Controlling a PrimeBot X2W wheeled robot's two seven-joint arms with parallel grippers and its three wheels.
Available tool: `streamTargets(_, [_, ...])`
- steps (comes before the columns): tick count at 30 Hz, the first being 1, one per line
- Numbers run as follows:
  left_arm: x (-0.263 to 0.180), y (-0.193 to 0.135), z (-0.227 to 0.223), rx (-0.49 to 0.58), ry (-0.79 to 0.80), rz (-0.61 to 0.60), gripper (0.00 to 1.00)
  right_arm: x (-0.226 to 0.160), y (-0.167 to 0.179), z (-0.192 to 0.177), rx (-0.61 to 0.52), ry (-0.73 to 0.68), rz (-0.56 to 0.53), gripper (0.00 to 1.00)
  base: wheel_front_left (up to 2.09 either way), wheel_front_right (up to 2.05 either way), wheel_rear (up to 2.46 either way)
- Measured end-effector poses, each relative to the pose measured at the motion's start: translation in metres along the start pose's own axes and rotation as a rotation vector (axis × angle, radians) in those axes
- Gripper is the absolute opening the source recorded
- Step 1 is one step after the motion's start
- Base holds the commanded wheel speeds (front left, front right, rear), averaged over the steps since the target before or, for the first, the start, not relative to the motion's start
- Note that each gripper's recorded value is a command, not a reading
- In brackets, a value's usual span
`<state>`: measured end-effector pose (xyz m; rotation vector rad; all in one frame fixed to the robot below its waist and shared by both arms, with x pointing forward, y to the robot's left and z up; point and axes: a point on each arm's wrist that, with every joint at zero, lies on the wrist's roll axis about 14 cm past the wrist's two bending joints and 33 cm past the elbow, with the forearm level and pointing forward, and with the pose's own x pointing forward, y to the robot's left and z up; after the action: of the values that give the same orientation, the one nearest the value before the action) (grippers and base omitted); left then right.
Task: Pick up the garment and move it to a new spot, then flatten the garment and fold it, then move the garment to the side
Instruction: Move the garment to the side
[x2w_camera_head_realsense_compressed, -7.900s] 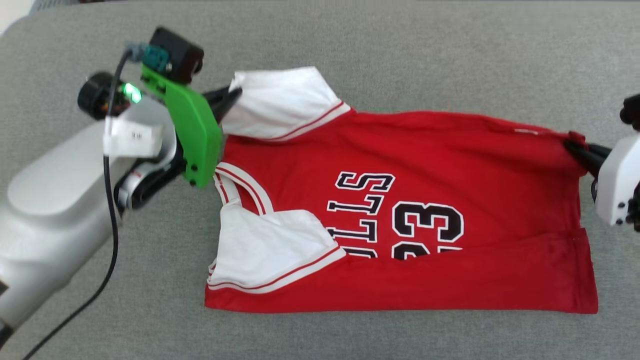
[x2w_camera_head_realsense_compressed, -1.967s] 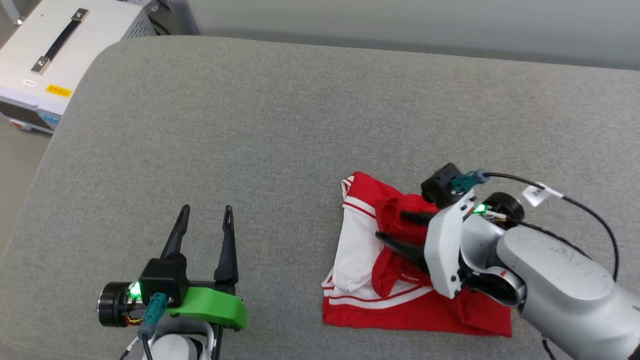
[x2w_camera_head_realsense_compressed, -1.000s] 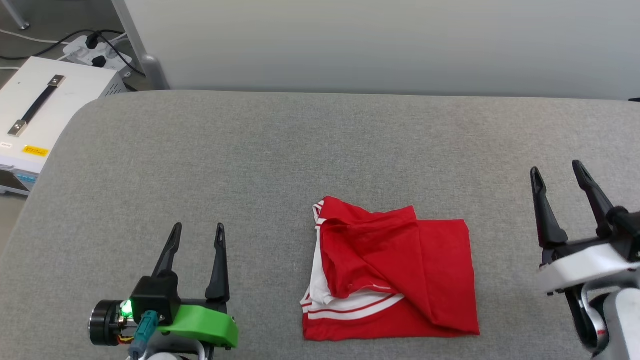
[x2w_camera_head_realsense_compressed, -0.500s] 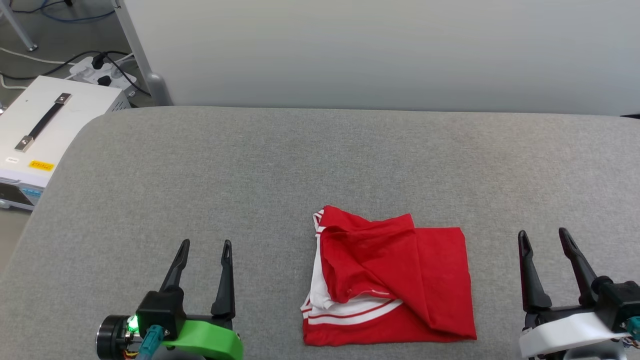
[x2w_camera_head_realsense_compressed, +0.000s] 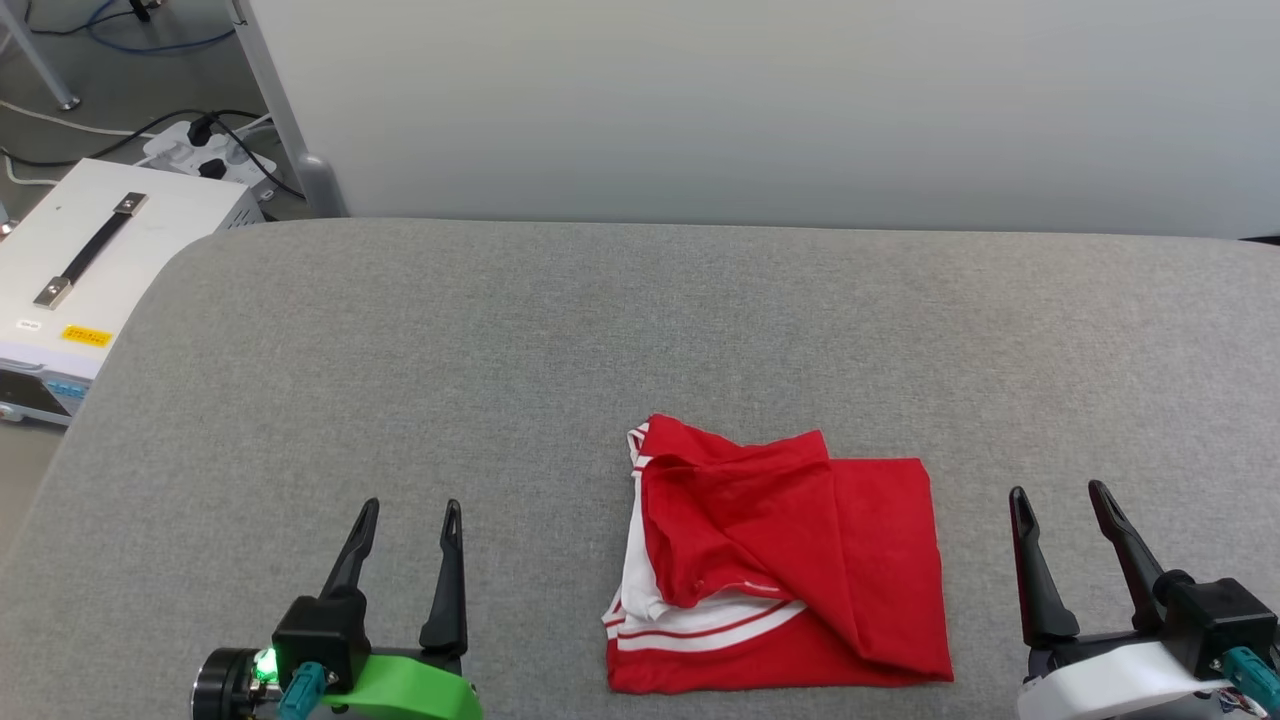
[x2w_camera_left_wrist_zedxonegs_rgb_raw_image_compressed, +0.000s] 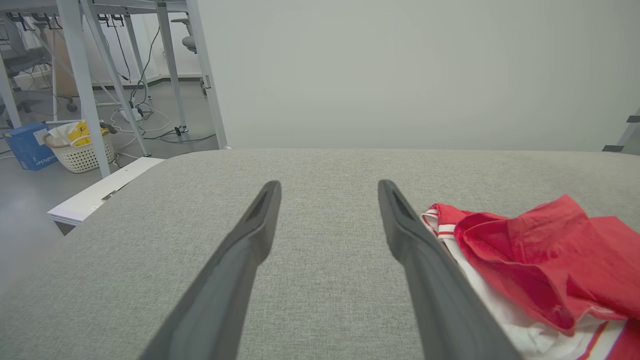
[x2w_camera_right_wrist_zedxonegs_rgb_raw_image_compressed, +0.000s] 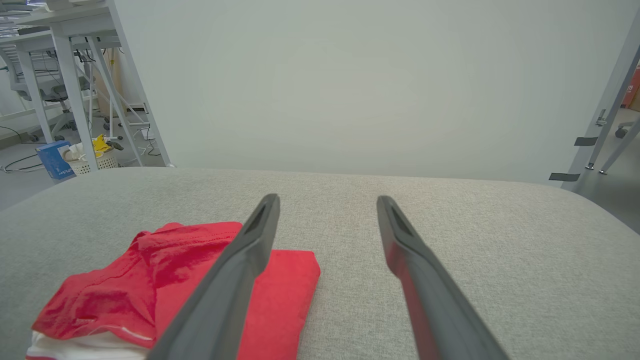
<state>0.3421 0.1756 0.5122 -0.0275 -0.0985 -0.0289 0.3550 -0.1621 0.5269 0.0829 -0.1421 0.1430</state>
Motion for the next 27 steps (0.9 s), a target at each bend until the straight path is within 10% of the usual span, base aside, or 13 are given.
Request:
streamTargets(11, [0.001, 0.001, -0.009, 0.0, 0.029, 0.002, 1.0, 0.052, -0.018, 0.051, -0.117, -0.133, 0.062, 1.0, 0.0, 0.0, 0.0])
streamTargets(27, [0.008, 0.011, -0.02, 0.006, 0.065, 0.032, 1.0, 0.048, 0.002, -0.075, 0.106, 0.843, 0.316, 1.0, 0.0, 0.0, 0.0])
